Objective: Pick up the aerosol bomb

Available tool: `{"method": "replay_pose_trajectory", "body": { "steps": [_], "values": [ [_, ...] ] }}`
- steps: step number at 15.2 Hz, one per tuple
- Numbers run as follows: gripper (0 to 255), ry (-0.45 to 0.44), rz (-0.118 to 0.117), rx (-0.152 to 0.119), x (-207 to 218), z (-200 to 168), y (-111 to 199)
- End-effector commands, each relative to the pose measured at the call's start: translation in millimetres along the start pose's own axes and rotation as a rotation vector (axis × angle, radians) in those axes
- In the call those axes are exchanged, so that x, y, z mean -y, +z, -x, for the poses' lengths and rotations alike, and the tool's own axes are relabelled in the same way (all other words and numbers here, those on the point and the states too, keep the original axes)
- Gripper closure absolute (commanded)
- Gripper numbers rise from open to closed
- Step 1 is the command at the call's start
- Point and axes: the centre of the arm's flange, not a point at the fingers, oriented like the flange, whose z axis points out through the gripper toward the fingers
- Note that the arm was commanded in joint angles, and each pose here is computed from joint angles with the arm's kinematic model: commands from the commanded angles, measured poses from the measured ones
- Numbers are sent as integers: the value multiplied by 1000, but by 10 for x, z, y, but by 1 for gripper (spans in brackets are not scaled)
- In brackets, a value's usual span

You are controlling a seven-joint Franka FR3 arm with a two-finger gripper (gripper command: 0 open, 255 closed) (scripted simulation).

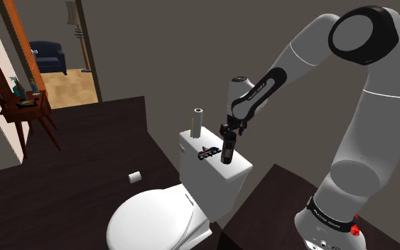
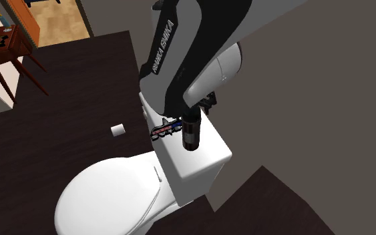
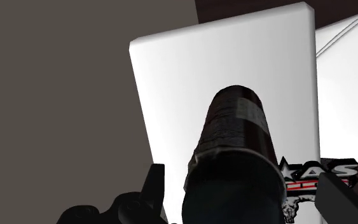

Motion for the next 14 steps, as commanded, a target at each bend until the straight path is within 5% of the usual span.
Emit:
{"method": "replay_pose_trajectory", "body": {
  "steps": [1, 5, 6, 14],
  "values": [
    [0, 0, 0, 0, 8, 1, 105],
    [0, 0, 0, 0, 29, 13, 239],
    [255, 0, 0, 0, 28, 15, 235],
    [255, 0, 0, 0, 30, 18, 236]
  ]
}}
